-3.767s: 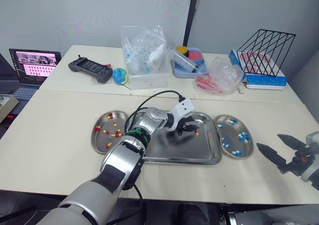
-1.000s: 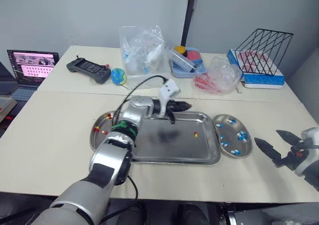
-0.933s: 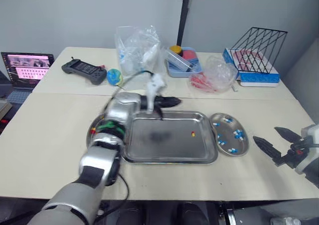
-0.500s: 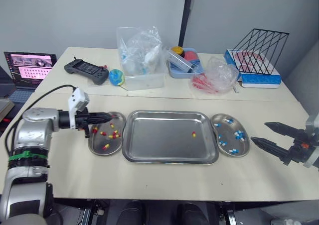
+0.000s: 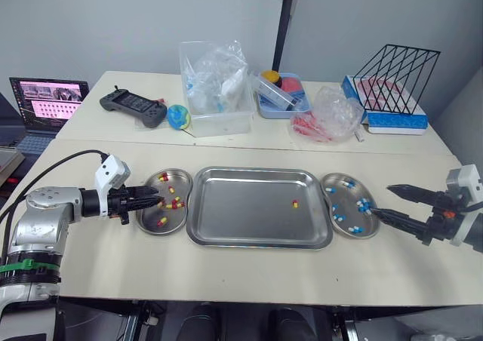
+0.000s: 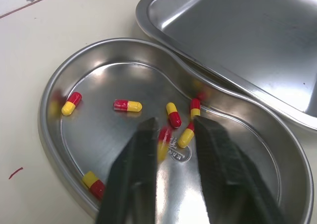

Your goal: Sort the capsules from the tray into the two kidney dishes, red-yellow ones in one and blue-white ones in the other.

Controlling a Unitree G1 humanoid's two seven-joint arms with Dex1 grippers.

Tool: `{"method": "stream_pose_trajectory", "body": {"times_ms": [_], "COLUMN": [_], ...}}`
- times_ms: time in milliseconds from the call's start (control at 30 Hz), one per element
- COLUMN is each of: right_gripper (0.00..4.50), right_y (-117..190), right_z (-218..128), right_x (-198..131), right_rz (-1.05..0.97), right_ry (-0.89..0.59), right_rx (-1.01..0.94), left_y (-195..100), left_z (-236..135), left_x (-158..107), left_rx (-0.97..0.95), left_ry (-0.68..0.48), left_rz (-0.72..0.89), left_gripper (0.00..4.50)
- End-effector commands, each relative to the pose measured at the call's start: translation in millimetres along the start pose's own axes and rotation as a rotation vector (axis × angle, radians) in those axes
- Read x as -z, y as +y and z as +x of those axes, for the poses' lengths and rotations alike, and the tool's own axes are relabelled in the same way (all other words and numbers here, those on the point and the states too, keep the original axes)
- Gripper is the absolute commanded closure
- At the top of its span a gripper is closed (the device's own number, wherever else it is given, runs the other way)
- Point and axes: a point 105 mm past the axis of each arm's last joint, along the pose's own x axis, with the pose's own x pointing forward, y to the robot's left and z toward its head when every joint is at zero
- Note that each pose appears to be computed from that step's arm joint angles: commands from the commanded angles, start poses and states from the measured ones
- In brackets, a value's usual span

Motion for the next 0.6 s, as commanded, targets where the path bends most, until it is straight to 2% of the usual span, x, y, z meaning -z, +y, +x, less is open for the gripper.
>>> {"method": "stream_pose_trajectory", "body": {"times_ms": [33,200,300,433,600], "right_gripper": [0.0,0.0,0.0,0.0,0.0], "right_y": [-11.0,-31.7,-46.3,-62.6,-63.2], "right_z": [-6.4,-17.4,-29.1,-41.2,-37.6], "right_x": [-15.4,-15.8,-8.3,0.8,7.6], "right_rz": [-0.069,-0.099,-0.1,-0.114,-0.114], "right_ry": [-0.044,-0.084,-0.077,-0.088,-0.087], "right_rx": [0.054,0.171,0.243,0.342,0.341], "left_y": [5.1,17.6,26.1,40.0,46.2], "left_z": [-19.2,-46.9,-68.1,-109.4,-123.8], "left_x": [-12.5,-18.6,-16.5,7.8,15.8], "left_rx": [-0.034,-0.109,-0.17,-0.304,-0.358], "left_ry": [-0.034,-0.092,-0.123,-0.14,-0.183], "left_rz": [0.017,0.013,0.013,-0.061,-0.067], "left_gripper": [1.72,0.07,0.02,0.02,0.02]}}
